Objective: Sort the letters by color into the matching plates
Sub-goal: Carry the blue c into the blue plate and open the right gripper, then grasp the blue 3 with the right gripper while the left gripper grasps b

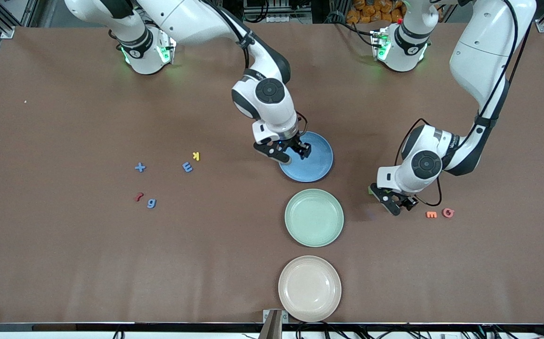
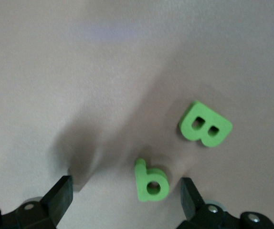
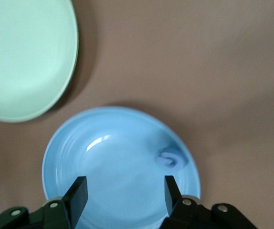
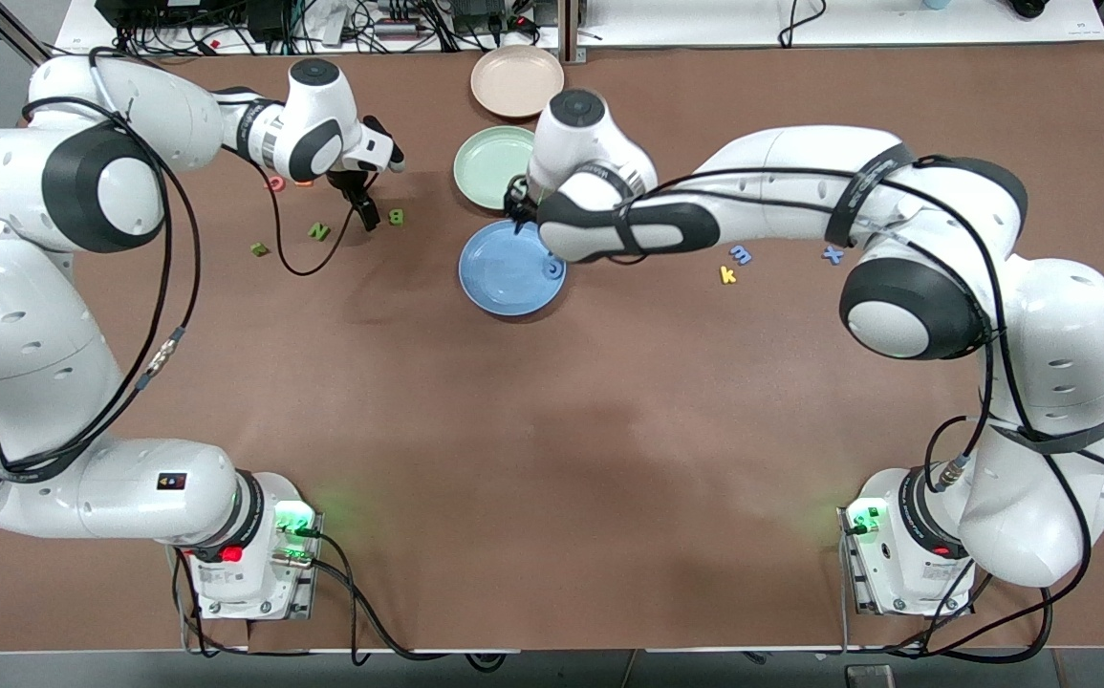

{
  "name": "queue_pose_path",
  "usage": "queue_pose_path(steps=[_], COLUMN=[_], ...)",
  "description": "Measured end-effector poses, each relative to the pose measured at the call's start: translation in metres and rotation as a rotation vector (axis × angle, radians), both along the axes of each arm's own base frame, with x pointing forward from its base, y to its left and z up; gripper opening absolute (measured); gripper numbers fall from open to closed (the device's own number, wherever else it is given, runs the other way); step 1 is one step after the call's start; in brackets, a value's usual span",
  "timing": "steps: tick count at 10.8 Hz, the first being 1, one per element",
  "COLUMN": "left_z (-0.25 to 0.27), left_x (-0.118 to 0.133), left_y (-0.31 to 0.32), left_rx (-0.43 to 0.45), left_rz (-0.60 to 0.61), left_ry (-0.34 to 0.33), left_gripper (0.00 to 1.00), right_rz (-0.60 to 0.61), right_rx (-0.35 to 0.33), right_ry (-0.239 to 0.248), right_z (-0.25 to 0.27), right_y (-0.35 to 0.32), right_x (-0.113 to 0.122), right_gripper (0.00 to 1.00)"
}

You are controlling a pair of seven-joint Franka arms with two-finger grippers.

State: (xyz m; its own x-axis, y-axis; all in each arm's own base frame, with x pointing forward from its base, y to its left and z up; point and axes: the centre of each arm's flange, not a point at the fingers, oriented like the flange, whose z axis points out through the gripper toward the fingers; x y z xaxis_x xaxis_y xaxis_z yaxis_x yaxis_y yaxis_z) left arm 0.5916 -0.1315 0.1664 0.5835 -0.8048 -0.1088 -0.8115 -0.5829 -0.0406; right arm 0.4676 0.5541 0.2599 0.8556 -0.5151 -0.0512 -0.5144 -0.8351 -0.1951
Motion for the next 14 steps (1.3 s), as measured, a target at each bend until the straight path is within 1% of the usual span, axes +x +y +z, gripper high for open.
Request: queue_pose_path(steps=[1,3,4,5,6,8,11,12,14], left_z=[0.000,0.003,0.004,0.004,0.004,0.005,0.004,0.004,0.000], left_x=[-0.004,-0.010,-0.011,-0.011,-0.011,-0.010,-0.010,-0.010,-0.012], left_y=[0.002,0.002,0.002,0.002,0.002,0.001,-0.001,-0.002,-0.003], left_rx=[0.002,0.003,0.004,0.004,0.004,-0.002,-0.020,-0.022,-0.024], left_rz=[0.000,-0.002,-0.003,-0.004,-0.004,-0.005,-0.009,-0.011,-0.013], left_ry=[0.004,0.005,0.005,0.004,0.004,-0.006,-0.033,-0.035,-0.030], left_gripper=[1.00,1.00,1.00,1.00,1.00,1.00,1.00,1.00,1.00], right_rz=[0.002,0.036,0.076,0.129,0.190,0.356,0.598,0.653,0.737], right_rx=[-0.031,-0.075,-0.092,-0.110,-0.130,-0.178,-0.197,-0.196,-0.210], right_ry=[0.005,0.008,0.007,0.008,0.017,0.073,0.146,0.156,0.143], right_z=[0.008,0.037,0.049,0.055,0.056,0.045,0.021,0.014,0.003], right_y=[-0.018,-0.076,-0.106,-0.134,-0.163,-0.219,-0.298,-0.313,-0.323], right_x=[0.018,0.067,0.085,0.094,0.099,0.094,0.078,0.070,0.058], right_gripper=[0.73,0.72,0.70,0.70,0.69,0.68,0.68,0.68,0.68])
